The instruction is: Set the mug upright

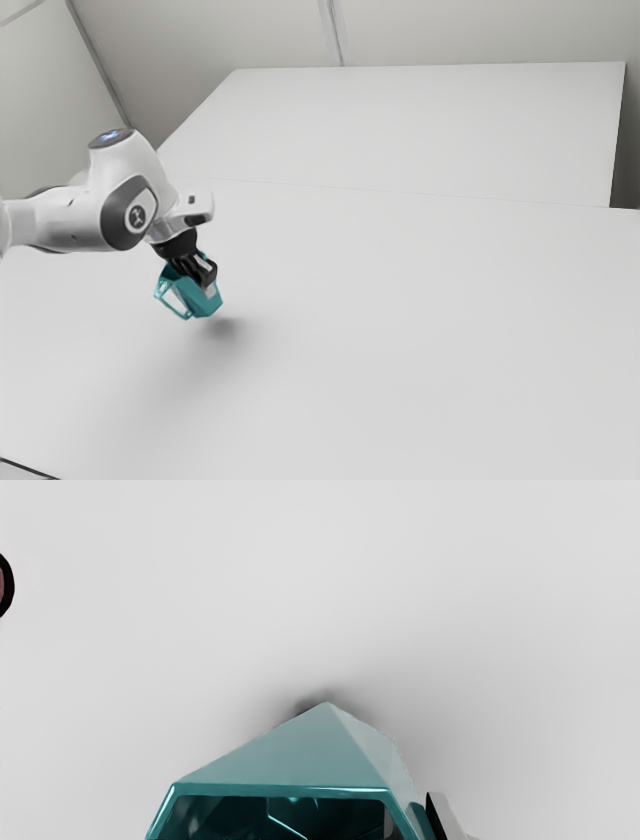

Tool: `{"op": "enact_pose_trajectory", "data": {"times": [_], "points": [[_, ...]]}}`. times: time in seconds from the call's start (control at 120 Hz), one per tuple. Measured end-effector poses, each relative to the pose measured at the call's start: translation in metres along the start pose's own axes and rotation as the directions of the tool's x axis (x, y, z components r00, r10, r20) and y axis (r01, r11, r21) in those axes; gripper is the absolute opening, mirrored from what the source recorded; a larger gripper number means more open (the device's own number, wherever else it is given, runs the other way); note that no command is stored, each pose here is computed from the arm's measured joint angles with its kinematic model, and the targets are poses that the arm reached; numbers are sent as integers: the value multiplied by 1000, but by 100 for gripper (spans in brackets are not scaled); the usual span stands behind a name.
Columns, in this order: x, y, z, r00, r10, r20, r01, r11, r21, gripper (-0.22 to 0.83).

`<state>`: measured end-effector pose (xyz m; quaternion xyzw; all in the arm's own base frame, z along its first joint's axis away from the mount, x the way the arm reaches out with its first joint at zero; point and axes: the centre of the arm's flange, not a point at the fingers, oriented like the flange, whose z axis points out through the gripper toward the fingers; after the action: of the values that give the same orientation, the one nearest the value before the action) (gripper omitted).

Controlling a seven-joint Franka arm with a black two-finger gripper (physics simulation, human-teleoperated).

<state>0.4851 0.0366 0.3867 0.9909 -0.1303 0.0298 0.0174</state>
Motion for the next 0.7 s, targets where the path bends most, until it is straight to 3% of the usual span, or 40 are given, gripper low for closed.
{"op": "enact_pose_trajectory", "data": {"times": [0.333, 0.7], "points": [[21, -7, 19, 986, -159, 40, 158, 987, 34, -16], [27, -2, 35, 959, -275, 64, 274, 961, 25, -16]]}}
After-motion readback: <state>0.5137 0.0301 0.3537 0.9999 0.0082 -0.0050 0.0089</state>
